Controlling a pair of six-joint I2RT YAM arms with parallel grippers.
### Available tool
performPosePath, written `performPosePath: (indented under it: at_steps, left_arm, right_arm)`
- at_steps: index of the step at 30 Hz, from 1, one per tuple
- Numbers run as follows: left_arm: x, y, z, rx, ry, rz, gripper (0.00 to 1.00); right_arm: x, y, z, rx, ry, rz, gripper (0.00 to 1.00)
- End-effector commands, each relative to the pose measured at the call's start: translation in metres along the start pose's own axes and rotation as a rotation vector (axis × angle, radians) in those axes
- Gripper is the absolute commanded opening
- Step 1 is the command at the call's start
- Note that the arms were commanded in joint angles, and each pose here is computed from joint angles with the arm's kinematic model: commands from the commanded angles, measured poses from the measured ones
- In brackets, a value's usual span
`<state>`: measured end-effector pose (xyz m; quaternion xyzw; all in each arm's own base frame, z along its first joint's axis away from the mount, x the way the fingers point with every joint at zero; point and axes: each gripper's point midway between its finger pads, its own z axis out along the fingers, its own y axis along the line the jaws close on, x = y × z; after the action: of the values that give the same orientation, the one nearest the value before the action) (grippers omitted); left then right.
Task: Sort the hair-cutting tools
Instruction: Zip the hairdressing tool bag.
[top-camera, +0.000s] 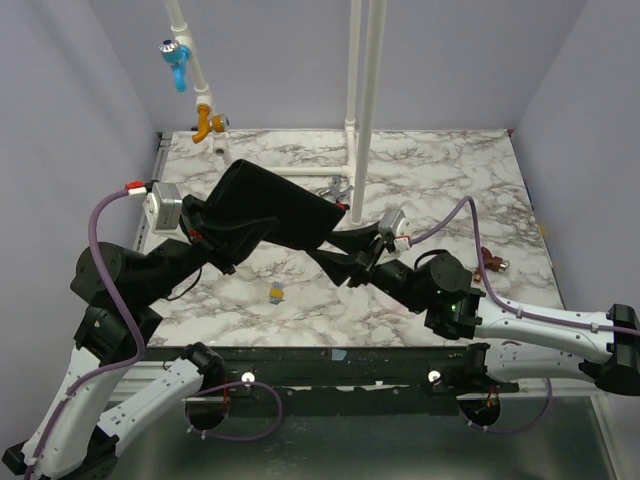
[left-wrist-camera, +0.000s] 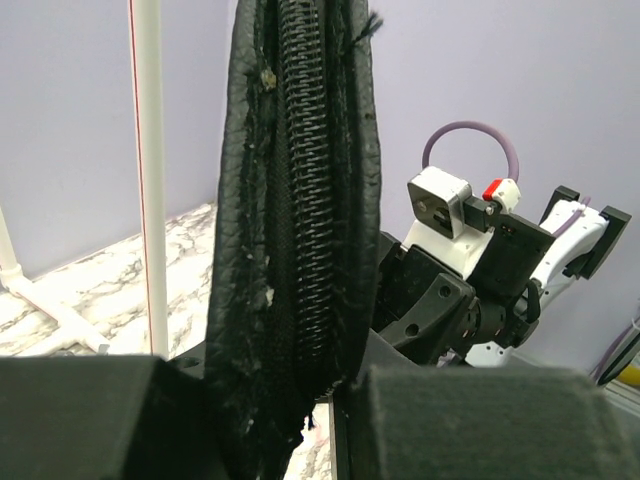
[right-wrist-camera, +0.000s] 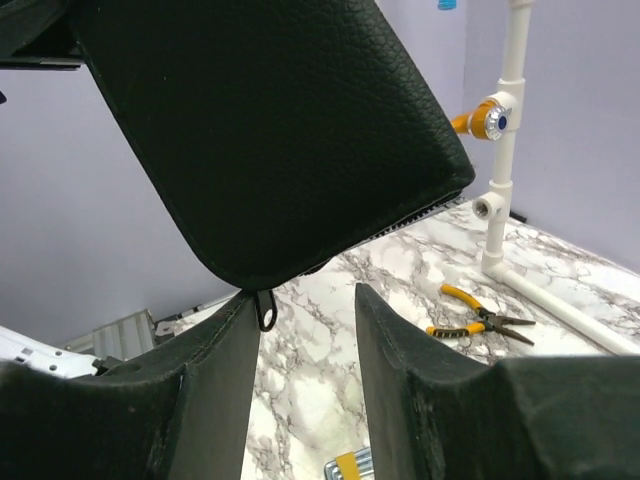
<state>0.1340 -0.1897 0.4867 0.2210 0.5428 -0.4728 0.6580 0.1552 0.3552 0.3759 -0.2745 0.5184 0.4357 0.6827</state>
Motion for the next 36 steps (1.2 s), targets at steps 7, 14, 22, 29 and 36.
performPosePath:
  at_steps: [7,14,22,29,36]
  left_arm:
    - [-0.019,-0.013,0.001,0.056,-0.056,0.028,0.00]
    - [-0.015,-0.012,0.002,0.058,-0.047,0.022,0.00]
    - [-0.005,-0.011,-0.002,0.054,-0.019,0.014,0.00]
    - [0.017,-0.006,-0.009,0.044,0.026,-0.012,0.00]
    - [0.029,-0.003,-0.013,0.029,0.046,-0.024,0.00]
  right_arm:
    - [-0.022,-0.001,0.009,0.014,-0.065,0.001,0.31]
    - [-0.020,0.000,0.011,0.019,-0.051,0.015,0.15]
    - [-0.022,-0.029,0.004,0.175,-0.038,0.005,0.01]
    - [-0.037,-0.052,-0.011,0.288,-0.091,-0.035,0.01]
    - [-0.044,-0.064,-0.022,0.353,-0.134,-0.042,0.01]
